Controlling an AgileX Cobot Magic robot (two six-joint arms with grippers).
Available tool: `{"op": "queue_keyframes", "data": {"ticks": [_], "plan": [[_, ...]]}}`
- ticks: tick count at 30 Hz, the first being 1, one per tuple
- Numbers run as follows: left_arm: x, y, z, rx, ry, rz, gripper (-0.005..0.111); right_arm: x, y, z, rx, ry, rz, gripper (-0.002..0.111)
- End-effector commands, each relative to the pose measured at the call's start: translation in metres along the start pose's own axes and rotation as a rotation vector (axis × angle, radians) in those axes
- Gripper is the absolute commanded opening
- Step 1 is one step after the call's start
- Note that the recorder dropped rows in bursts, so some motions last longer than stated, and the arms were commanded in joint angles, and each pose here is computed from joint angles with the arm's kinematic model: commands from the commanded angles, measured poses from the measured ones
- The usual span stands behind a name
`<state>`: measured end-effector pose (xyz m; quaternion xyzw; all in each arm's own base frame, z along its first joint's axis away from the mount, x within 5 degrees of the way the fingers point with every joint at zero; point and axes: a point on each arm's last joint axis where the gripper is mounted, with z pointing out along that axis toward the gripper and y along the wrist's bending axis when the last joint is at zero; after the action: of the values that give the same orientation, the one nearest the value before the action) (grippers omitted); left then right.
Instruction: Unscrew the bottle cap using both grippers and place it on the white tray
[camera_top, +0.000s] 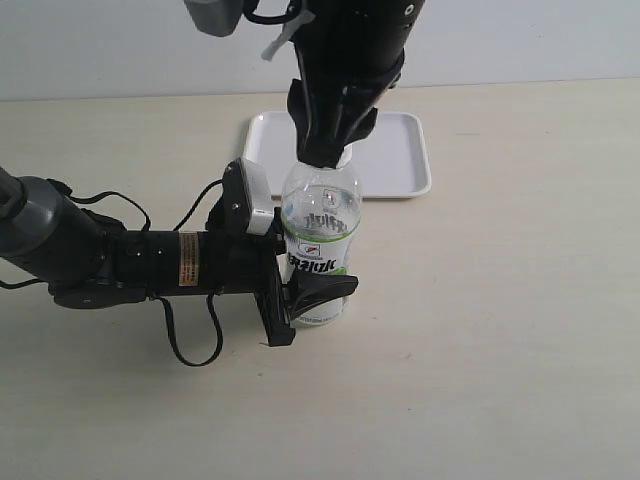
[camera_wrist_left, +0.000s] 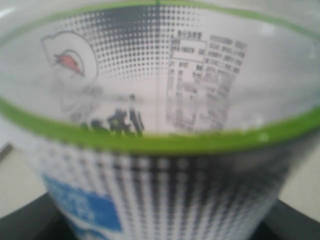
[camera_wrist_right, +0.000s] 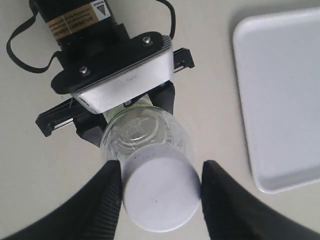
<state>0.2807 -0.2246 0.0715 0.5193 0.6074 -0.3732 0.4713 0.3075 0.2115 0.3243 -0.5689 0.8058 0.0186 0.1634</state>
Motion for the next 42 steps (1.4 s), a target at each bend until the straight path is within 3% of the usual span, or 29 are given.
{"op": "queue_keyframes", "data": {"ticks": [1,19,22,24,28,30,37,42], "plan": [[0.000,-0.002,0.000,0.008,0.019,0.015,0.000,-0.003,0.001,-0.001,-0.008,-0.023,-0.113,0.000],[0.000,-0.002,0.000,0.004,0.018,0.013,0.000,0.001,-0.005,-0.001,0.045,0.032,-0.420,0.000],[0.000,-0.002,0.000,0.004,0.018,0.013,0.000,0.001,-0.004,-0.001,0.043,0.029,-0.416,0.008],[0.000,-0.002,0.000,0.004,0.018,0.013,0.000,0.000,-0.004,-0.001,0.039,0.024,-0.391,0.020],[0.000,-0.002,0.000,0.004,0.018,0.013,0.000,0.000,-0.004,-0.003,0.043,0.019,-0.298,0.056],[0.000,-0.002,0.000,0.005,0.018,0.015,0.000,0.001,-0.003,-0.004,0.046,0.014,-0.200,0.066],[0.000,-0.001,0.000,0.002,0.017,0.043,0.000,0.002,-0.002,-0.013,0.058,-0.011,0.141,0.067],[0.000,-0.001,0.000,0.002,0.017,0.043,0.000,0.001,-0.001,-0.013,0.048,-0.019,0.260,0.066]]}}
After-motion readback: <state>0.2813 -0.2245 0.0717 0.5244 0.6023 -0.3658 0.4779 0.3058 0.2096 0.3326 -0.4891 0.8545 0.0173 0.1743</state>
